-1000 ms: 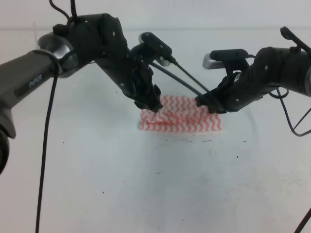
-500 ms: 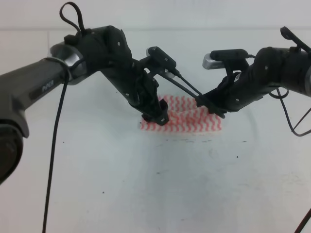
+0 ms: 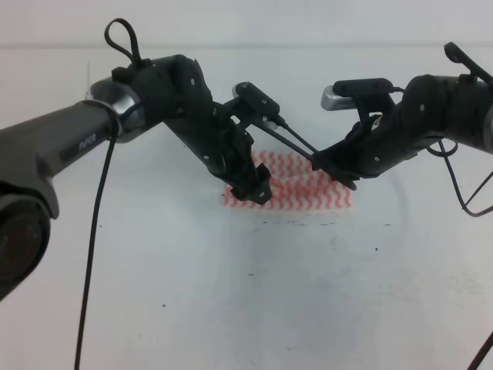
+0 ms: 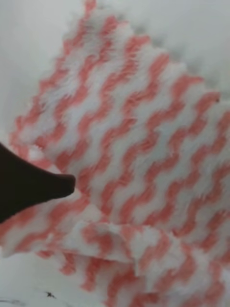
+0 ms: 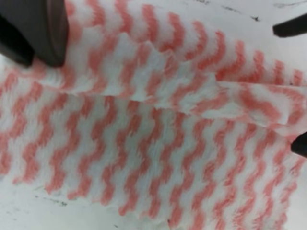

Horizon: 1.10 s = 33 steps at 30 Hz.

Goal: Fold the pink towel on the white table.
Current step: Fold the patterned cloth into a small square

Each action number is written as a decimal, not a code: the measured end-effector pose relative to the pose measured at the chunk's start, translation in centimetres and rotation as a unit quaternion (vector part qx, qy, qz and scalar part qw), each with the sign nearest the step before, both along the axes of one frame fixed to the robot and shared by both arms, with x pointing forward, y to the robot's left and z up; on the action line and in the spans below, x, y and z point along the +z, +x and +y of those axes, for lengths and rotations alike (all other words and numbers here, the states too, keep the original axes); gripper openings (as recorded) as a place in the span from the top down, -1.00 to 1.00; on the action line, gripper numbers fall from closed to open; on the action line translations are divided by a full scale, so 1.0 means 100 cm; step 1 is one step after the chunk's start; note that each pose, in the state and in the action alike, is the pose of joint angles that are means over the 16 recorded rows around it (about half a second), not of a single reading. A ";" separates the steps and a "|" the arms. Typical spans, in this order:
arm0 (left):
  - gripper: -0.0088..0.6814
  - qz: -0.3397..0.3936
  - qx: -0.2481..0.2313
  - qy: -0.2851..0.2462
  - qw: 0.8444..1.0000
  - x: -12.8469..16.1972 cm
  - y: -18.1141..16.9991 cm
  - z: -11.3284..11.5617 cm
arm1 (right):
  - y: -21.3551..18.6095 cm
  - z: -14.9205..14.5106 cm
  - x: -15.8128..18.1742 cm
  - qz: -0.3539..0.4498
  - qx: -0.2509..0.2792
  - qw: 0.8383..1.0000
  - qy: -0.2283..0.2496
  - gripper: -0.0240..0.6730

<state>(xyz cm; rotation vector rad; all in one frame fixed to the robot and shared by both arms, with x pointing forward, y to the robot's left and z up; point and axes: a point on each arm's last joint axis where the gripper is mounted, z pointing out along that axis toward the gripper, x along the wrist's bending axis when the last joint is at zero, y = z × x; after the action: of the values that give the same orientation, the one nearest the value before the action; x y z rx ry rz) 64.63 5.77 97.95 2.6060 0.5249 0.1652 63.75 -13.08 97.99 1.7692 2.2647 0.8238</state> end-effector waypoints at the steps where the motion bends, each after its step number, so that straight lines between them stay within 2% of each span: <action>1: -0.39 0.000 0.001 -0.001 1.000 -0.001 0.000 0.000 | 0.000 0.000 0.000 0.000 0.000 1.000 0.000 0.98; 6: -0.30 0.000 0.010 -0.003 1.000 -0.004 0.002 -0.001 | 0.000 0.000 0.000 0.000 0.000 1.000 0.000 0.98; 11: -0.13 -0.002 0.026 -0.003 1.000 -0.006 0.004 0.000 | 0.000 0.000 -0.001 0.000 0.001 1.000 -0.001 0.98; 20: 0.55 -0.017 0.058 -0.002 0.998 -0.008 0.010 0.001 | 0.000 0.000 -0.001 -0.003 0.003 1.000 -0.006 0.98; 26: 0.91 -0.031 0.071 -0.007 0.997 -0.007 0.013 0.001 | 0.001 -0.001 0.000 -0.009 0.004 1.000 -0.008 0.98; 33: 0.97 -0.048 0.078 -0.016 0.996 -0.005 0.017 0.000 | 0.003 -0.001 0.001 -0.018 0.002 1.000 -0.007 0.98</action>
<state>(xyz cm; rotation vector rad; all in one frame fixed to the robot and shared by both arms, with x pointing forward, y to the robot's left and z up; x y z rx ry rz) 66.30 5.75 97.44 2.5107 0.6900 0.3286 64.03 -13.14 98.05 1.7305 2.2470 0.8328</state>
